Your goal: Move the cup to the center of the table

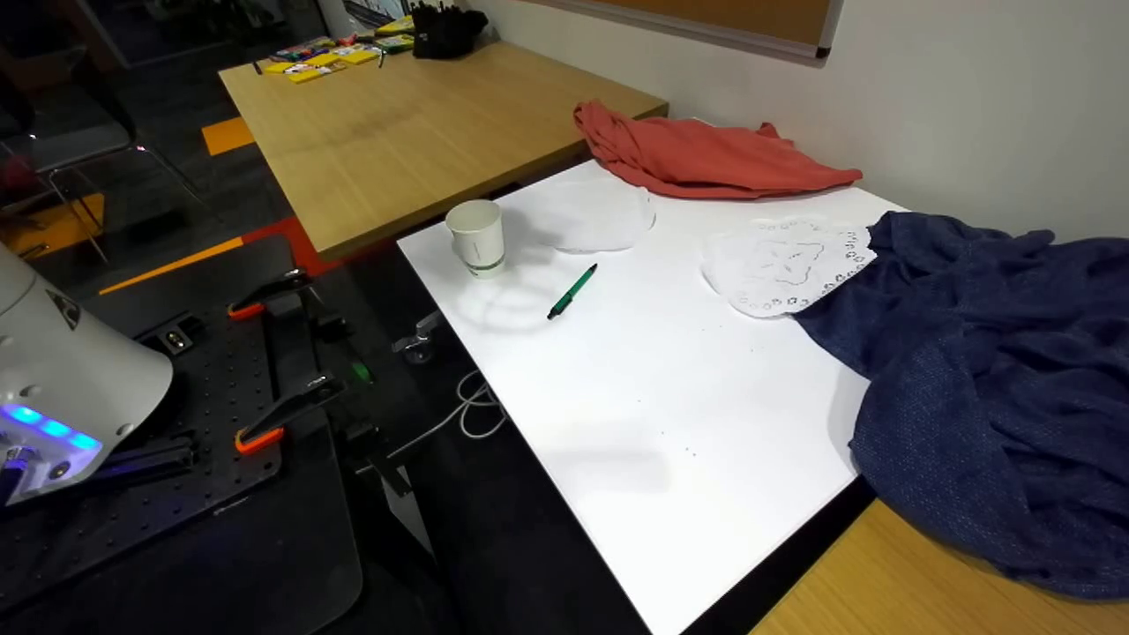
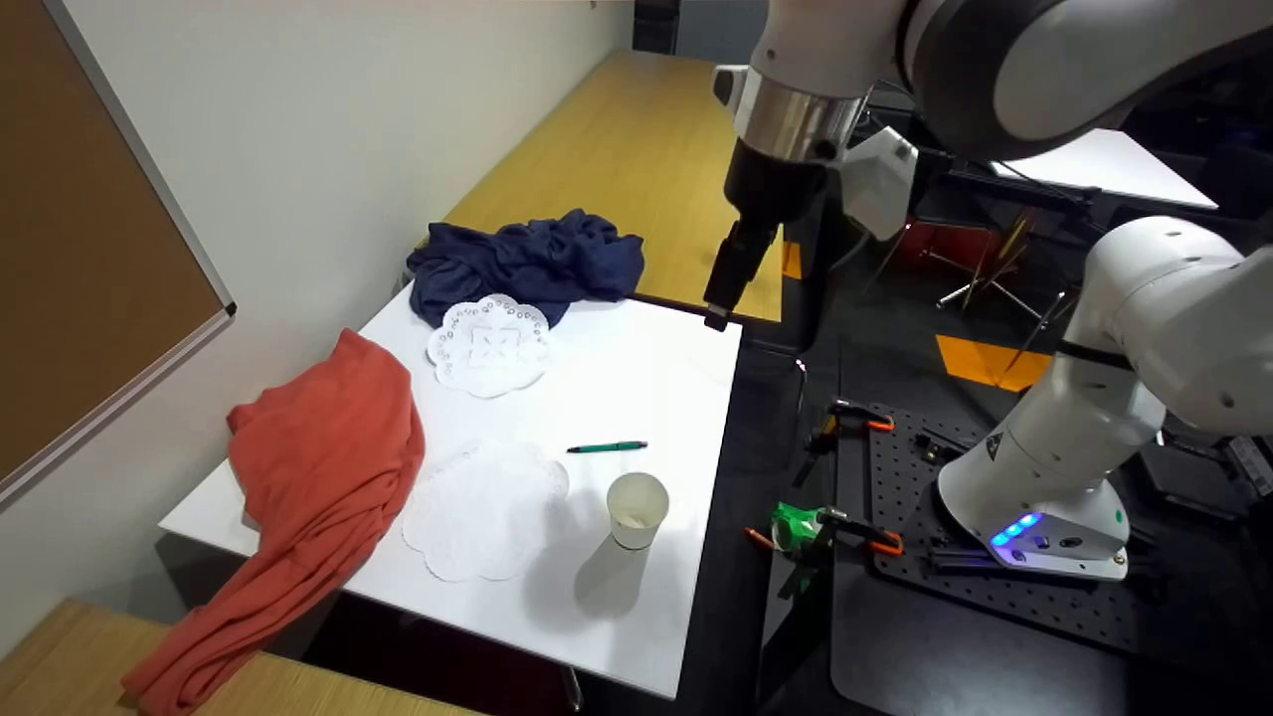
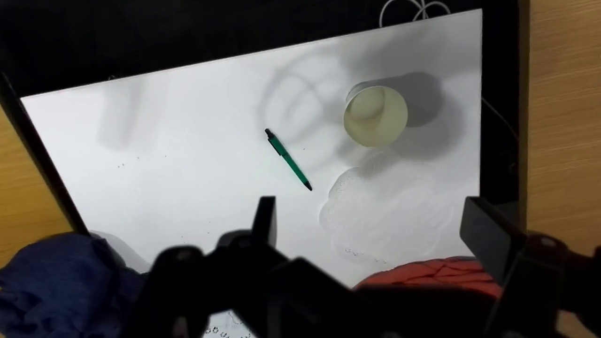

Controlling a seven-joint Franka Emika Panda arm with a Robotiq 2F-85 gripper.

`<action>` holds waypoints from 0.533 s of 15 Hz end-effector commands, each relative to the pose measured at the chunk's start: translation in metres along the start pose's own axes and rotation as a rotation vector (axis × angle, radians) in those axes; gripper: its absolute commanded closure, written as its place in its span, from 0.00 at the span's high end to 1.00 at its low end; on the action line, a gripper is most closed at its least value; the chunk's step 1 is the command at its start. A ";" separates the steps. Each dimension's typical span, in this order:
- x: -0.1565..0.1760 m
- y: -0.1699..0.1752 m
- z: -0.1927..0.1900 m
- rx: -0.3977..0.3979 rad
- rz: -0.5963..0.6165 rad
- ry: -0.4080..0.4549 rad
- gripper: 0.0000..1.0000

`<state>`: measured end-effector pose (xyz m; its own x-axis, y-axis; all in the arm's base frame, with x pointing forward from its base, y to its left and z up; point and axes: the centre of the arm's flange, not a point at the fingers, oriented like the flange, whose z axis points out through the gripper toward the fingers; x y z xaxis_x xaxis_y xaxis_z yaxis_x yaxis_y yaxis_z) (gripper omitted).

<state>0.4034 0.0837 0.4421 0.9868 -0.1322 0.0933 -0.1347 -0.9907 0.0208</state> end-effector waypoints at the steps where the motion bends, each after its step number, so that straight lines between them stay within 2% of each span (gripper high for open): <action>1: 0.016 -0.011 0.047 -0.025 -0.002 0.005 1.00; 8: 0.036 -0.021 0.132 -0.023 -0.045 -0.056 1.00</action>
<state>0.4357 0.0900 0.3438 0.9956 -0.0794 0.0506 -0.0816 -0.9958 0.0412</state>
